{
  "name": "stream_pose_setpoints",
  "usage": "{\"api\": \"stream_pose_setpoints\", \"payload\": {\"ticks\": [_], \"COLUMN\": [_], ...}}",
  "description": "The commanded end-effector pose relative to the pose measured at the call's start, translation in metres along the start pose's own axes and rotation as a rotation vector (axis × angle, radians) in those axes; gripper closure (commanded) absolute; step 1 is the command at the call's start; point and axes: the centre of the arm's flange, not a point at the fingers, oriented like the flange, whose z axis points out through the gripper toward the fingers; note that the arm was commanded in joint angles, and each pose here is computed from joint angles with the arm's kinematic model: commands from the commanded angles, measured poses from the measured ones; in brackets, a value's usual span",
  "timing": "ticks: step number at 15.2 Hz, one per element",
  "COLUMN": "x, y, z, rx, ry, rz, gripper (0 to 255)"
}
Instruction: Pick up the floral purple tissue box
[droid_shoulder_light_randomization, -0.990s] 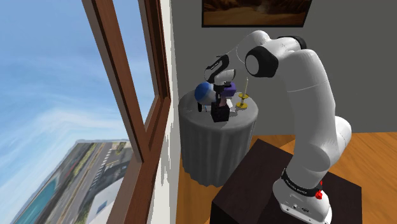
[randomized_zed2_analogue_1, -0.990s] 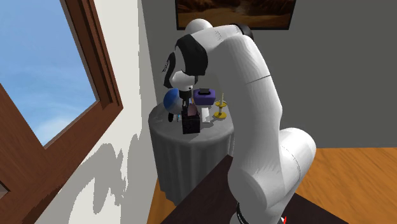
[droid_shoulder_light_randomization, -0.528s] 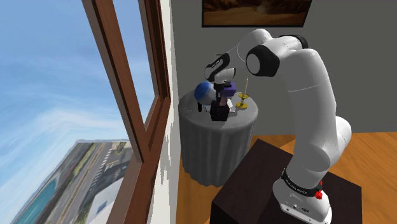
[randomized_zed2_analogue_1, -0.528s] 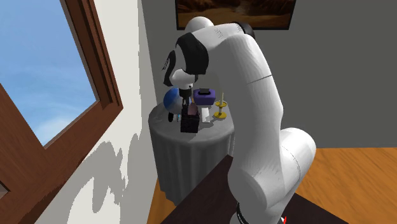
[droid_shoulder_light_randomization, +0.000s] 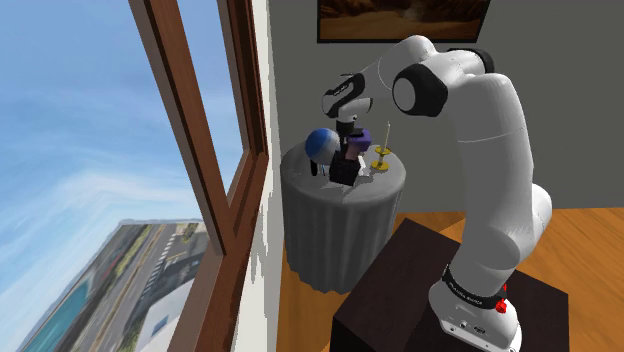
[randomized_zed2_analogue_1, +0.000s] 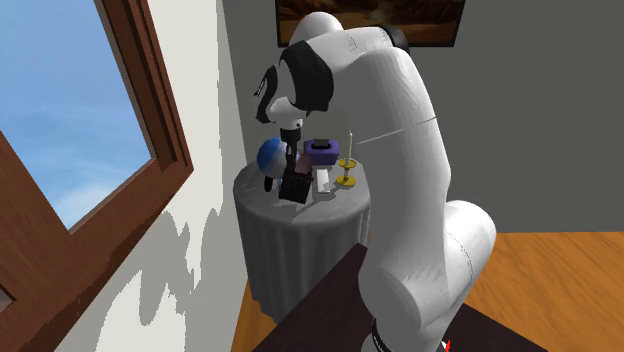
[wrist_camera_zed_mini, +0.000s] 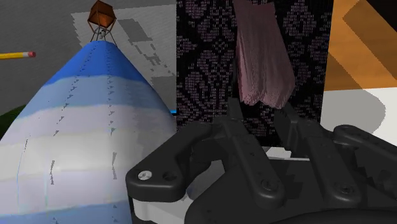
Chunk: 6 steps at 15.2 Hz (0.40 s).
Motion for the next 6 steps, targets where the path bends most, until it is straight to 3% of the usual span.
{"api": "stream_pose_setpoints", "payload": {"ticks": [1, 6], "x": [0.000, 0.000], "y": [0.000, 0.000], "z": [-0.011, -0.028], "rx": [-0.002, -0.002], "ry": [0.001, 0.001], "rz": [0.000, 0.000], "gripper": [255, 255]}}
